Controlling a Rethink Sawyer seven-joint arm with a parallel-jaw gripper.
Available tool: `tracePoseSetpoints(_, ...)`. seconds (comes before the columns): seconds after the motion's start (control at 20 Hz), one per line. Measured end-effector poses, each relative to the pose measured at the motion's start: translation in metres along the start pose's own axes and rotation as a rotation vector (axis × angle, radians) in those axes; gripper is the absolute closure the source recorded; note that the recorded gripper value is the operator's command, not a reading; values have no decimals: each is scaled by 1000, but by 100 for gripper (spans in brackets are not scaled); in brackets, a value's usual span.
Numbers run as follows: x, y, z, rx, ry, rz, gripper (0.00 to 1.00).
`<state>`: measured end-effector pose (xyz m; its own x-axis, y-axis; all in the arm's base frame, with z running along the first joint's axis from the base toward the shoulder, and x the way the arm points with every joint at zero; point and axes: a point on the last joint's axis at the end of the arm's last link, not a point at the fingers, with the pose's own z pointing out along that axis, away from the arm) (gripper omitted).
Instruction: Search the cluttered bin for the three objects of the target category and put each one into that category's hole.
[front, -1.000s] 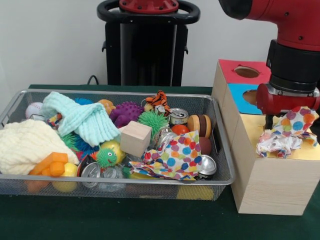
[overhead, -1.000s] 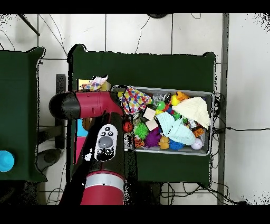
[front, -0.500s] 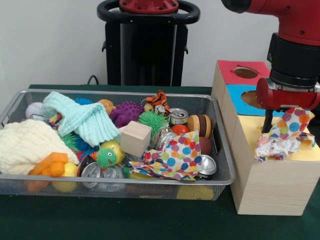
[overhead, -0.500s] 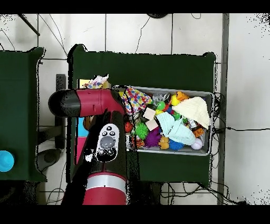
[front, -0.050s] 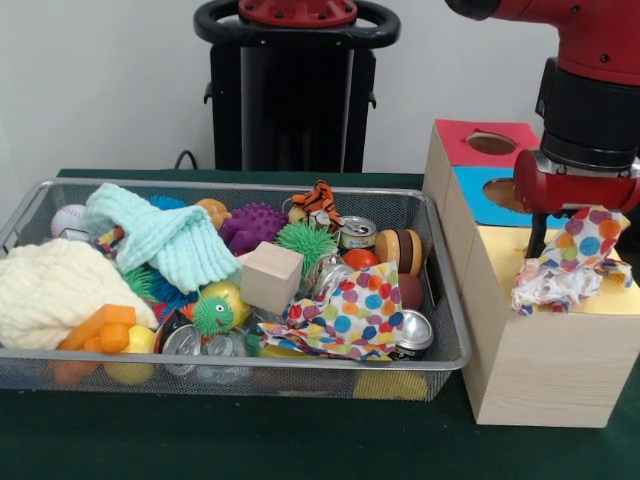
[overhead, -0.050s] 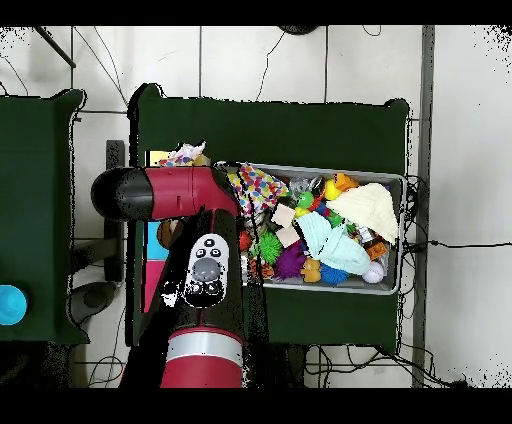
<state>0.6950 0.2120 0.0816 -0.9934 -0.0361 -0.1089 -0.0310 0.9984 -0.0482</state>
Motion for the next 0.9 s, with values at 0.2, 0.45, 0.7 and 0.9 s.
tracePoseSetpoints(0.2,0,0,-1,-3,2,1,0)
tracePoseSetpoints(0.45,-1,0,-1,-5,3,2,0)
tracePoseSetpoints(0.7,-1,0,-1,-6,4,3,0)
tracePoseSetpoints(0.9,-1,0,-1,-7,5,4,0)
